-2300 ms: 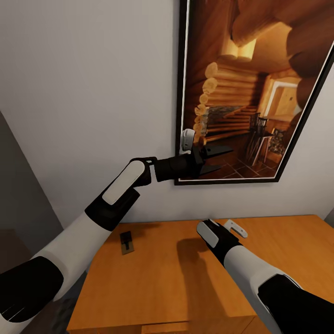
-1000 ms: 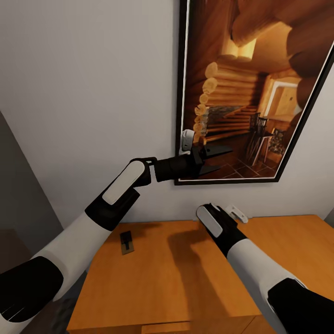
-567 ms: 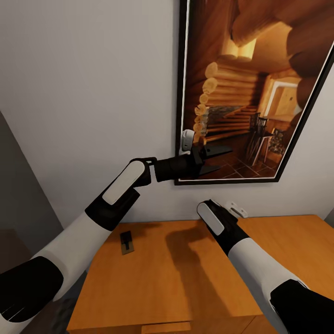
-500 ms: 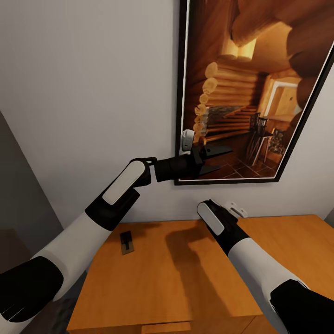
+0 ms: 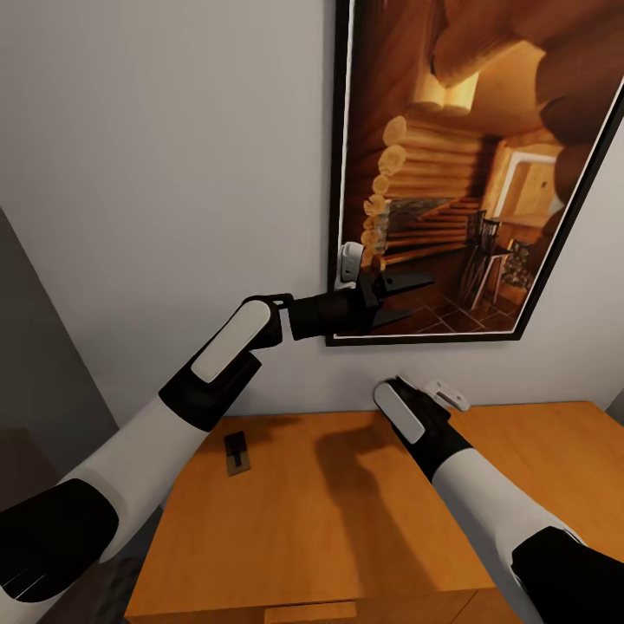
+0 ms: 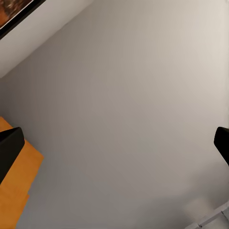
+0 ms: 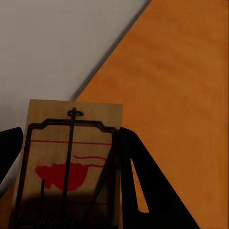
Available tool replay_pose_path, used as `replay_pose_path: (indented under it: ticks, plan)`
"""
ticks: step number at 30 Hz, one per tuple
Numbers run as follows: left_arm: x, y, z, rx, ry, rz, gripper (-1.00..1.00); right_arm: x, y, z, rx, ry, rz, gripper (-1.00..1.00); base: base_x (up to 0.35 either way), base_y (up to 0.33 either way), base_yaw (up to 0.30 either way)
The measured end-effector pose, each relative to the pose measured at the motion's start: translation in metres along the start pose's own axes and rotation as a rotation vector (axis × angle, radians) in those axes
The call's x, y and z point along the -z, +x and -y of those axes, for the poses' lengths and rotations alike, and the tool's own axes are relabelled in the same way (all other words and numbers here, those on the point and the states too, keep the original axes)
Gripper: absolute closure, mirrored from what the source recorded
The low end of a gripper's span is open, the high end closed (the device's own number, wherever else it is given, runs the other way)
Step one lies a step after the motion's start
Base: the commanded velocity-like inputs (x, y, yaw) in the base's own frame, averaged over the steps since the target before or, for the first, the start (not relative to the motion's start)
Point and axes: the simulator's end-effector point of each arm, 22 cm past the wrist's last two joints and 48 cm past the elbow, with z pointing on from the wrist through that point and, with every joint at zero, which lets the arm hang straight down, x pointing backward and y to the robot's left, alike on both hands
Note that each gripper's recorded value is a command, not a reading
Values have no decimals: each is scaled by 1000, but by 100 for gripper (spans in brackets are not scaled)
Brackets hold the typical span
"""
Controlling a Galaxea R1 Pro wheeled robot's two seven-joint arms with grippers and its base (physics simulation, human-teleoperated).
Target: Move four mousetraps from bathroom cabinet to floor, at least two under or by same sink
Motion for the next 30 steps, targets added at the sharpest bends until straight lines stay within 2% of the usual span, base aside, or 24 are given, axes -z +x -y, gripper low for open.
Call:
replay_pose_path:
  ticks: [18,30]
  plan:
    - [0,0,0,0,0,-1,-100,-7,5,8,8,9,0,100,-3,0,0]
    - [0,0,-2,1,-2,-1,-100,-8,6,9,12,12,6,100,-266,0,0]
